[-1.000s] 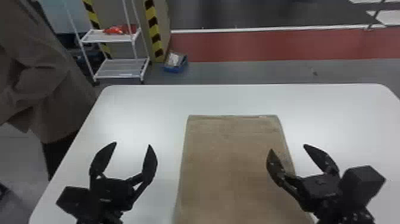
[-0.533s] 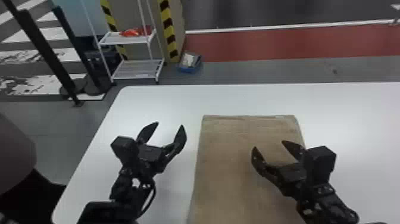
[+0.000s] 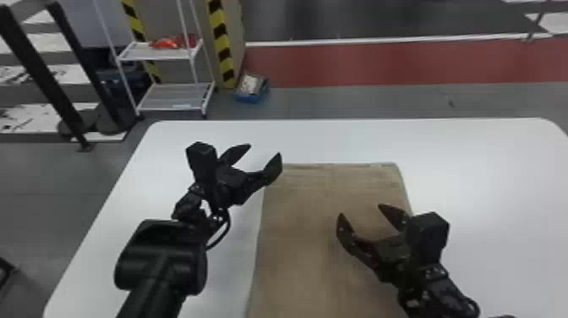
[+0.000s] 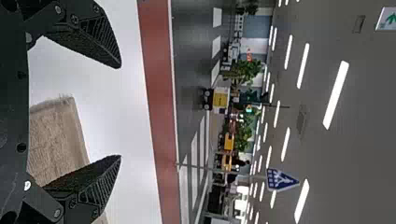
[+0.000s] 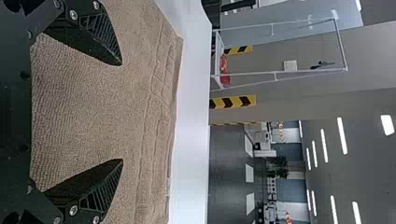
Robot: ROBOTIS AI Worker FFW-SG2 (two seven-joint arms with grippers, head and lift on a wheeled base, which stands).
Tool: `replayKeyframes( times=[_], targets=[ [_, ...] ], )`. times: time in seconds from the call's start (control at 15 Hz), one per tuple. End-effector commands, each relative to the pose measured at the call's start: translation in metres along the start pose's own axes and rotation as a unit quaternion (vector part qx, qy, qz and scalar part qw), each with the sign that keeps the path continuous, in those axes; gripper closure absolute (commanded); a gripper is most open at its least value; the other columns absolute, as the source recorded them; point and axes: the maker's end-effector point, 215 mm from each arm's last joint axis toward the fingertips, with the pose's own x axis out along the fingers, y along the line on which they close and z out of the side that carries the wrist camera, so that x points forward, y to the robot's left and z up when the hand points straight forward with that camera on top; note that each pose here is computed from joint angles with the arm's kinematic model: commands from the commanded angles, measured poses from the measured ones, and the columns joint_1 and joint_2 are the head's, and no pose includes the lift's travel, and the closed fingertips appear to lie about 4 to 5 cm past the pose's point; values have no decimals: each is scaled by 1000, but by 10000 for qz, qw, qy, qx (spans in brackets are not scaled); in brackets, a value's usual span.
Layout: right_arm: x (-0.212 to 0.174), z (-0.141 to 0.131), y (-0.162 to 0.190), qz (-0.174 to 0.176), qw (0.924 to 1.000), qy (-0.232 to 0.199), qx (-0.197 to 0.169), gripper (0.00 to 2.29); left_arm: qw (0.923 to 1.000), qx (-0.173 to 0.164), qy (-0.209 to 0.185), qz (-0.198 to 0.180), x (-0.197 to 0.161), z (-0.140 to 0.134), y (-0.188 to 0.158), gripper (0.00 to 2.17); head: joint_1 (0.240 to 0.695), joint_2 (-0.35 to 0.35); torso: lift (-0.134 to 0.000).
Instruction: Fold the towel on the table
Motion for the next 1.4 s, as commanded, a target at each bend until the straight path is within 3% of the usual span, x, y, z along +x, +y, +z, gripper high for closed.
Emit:
replayKeyframes(
  times=[0.0, 0.27, 0.67, 1.07, 1.13, 1.33],
  targets=[
    [-2, 3, -4, -32, 10000, -11, 2, 157, 9996, 22, 120, -269, 11, -6, -13, 242, 695, 72, -123],
    [-2, 4, -3, -31, 10000, -31, 22, 157, 9984, 82, 281, -481, 16, -17, -19, 353, 695, 43, -123],
    [-3, 5, -2, -22, 10000, -76, 26, 157, 9932, 262, 1041, -444, 31, -58, -12, 417, 695, 39, -123],
    [-4, 10, -4, -44, 9999, -138, 13, 157, 9933, 199, 1064, -404, 28, -59, -3, 421, 695, 39, -123],
    [-4, 11, -4, -37, 9999, -144, 10, 157, 9933, 196, 1071, -396, 27, -60, -3, 566, 695, 40, -123],
    [-5, 11, -4, -44, 9999, -152, 4, 157, 9930, 219, 1077, -430, 27, -60, -2, 603, 695, 45, -123]
  ],
)
